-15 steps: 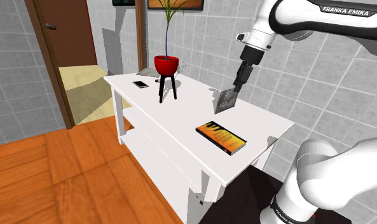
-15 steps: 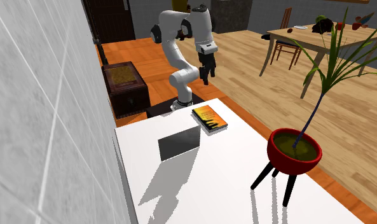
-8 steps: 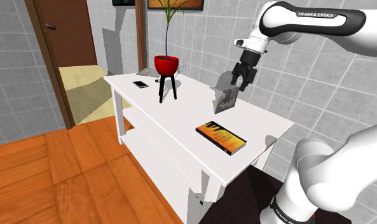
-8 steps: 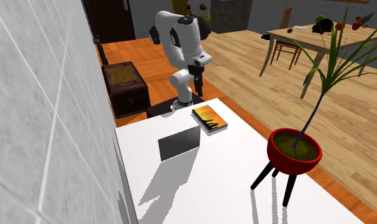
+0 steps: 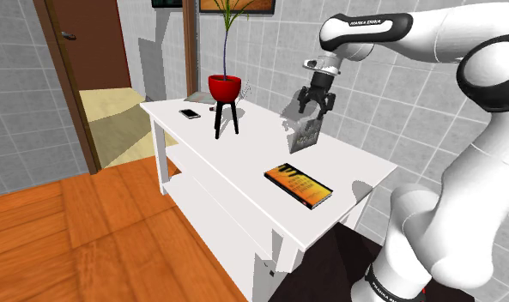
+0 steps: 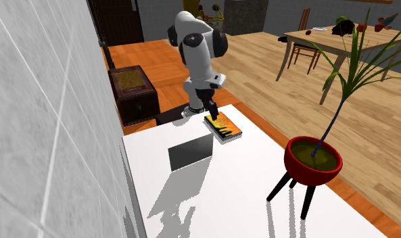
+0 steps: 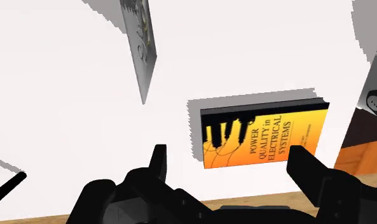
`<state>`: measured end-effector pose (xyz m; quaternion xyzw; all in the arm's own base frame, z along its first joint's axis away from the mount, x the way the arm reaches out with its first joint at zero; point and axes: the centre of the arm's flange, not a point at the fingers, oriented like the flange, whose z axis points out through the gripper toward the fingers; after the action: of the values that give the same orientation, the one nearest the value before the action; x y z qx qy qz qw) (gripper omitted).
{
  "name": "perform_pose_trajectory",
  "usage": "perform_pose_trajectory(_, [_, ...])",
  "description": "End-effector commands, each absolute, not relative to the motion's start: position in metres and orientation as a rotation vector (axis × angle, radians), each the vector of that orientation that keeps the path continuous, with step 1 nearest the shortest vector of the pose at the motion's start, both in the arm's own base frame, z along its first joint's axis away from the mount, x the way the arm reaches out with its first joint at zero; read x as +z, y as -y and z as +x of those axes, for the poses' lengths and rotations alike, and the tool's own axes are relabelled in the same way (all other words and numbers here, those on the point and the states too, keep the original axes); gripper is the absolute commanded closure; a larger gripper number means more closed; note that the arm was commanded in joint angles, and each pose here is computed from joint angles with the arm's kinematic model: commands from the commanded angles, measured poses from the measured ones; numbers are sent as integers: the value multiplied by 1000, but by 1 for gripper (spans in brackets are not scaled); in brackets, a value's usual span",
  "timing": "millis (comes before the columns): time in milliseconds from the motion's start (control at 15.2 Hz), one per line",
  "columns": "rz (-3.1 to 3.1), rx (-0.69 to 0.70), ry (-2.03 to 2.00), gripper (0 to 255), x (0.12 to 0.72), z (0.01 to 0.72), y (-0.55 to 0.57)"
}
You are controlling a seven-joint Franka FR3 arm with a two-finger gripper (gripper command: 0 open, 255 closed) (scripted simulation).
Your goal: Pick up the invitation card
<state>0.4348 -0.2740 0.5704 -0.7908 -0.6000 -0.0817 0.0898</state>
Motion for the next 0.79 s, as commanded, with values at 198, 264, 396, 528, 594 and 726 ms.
perform_pose_trajectory(198, [-2053,-220,2110,0,556,502,299])
perform_pose_trajectory(264, [-2053,-220,2110,0,551,502,299])
perform_pose_trajectory(396, [-2053,-220,2110,0,541,502,299])
perform_pose_trajectory(528, [-2053,-220,2110,0,530,502,299])
perform_pose_trajectory(594, [-2053,-220,2110,0,525,502,299])
perform_pose_trajectory(726, [-2053,-220,2110,0,516,502,299])
